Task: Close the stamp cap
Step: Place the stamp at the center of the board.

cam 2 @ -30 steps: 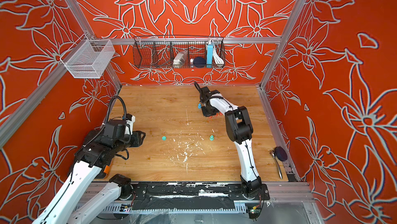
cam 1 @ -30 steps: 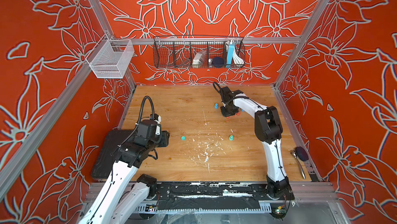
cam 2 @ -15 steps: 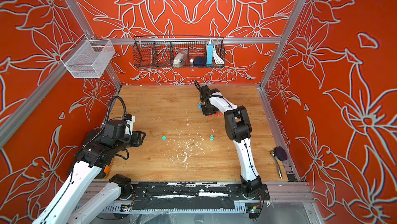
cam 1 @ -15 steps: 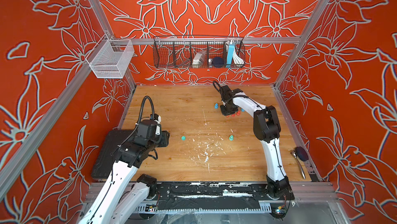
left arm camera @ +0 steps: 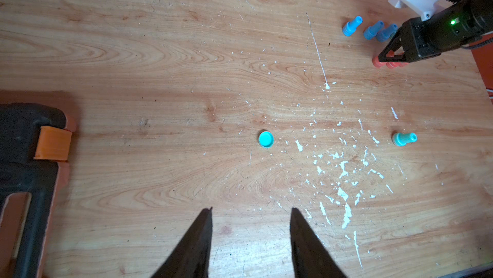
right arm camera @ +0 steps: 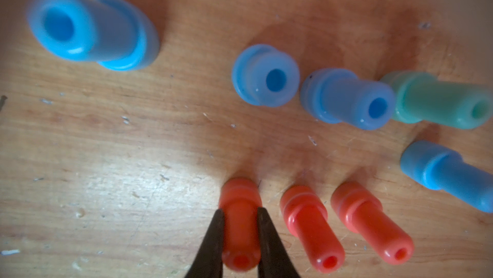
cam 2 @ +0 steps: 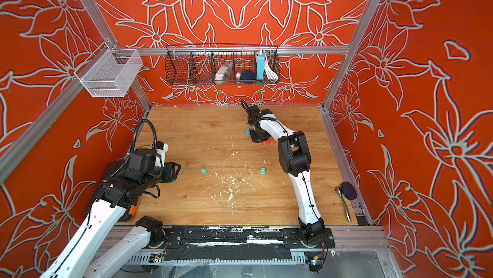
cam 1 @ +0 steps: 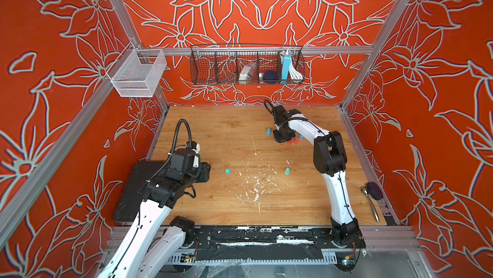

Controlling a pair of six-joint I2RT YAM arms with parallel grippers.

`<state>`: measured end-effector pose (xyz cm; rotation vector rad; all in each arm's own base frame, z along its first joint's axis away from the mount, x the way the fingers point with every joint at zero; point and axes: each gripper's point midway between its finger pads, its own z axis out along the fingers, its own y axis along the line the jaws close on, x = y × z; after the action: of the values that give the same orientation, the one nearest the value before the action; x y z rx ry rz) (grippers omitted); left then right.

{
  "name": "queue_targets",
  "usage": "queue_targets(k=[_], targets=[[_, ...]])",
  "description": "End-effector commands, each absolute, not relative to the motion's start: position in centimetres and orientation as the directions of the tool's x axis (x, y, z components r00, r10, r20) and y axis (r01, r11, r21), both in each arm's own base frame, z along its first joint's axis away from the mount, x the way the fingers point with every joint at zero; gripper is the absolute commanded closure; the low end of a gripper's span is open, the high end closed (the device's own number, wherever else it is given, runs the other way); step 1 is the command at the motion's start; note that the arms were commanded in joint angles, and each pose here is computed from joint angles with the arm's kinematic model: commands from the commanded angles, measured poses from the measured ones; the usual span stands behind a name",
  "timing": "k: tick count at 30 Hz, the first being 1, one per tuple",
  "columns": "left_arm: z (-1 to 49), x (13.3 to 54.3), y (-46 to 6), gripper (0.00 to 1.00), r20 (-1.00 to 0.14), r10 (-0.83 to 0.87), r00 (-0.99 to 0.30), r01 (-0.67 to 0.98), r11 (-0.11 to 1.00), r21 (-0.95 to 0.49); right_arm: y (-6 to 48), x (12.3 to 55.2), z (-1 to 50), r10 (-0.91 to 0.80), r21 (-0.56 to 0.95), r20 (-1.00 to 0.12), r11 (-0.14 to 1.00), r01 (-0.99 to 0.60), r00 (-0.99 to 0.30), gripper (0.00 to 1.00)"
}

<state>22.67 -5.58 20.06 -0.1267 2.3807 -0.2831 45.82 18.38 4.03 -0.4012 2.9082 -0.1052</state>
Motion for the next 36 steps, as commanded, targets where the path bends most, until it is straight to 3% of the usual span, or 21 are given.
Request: queue_targets(k=[1,7,17,32,36], targets=[[20.2,22.9,-5.2,0.52,-0.67,-0.166,-0.723,-0.014,0.974,-0.226,17.1,44.1,0.2,-0.283,-0.121,-0.063,0.954,-0.274,-0.957,0.84],[20.2,22.9,-5.2,0.52,-0.67,-0.166,-0.723,-0.016,0.974,-0.225,17.2,44.0,0.1,-0.287,-0.114,-0.064,0.954,-0.278,-0.956,0.82],[20.2,22.9,-5.1,0.51,-0.671,-0.169,-0.722,-0.022,0.975,-0.222,17.4,44.6,1.3,-0.29,-0.112,-0.096,0.954,-0.279,-0.952,0.69],[20.1,22.9,-5.0,0.5,-0.668,-0.171,-0.724,-0.025,0.975,-0.222,17.7,45.4,6.4,-0.285,-0.107,-0.199,0.957,-0.268,-0.938,0.65],[20.1,22.9,-5.0,0.5,-0.667,-0.171,-0.725,-0.028,0.975,-0.22,17.6,45.2,8.3,-0.283,-0.105,-0.228,0.958,-0.266,-0.931,0.59]])
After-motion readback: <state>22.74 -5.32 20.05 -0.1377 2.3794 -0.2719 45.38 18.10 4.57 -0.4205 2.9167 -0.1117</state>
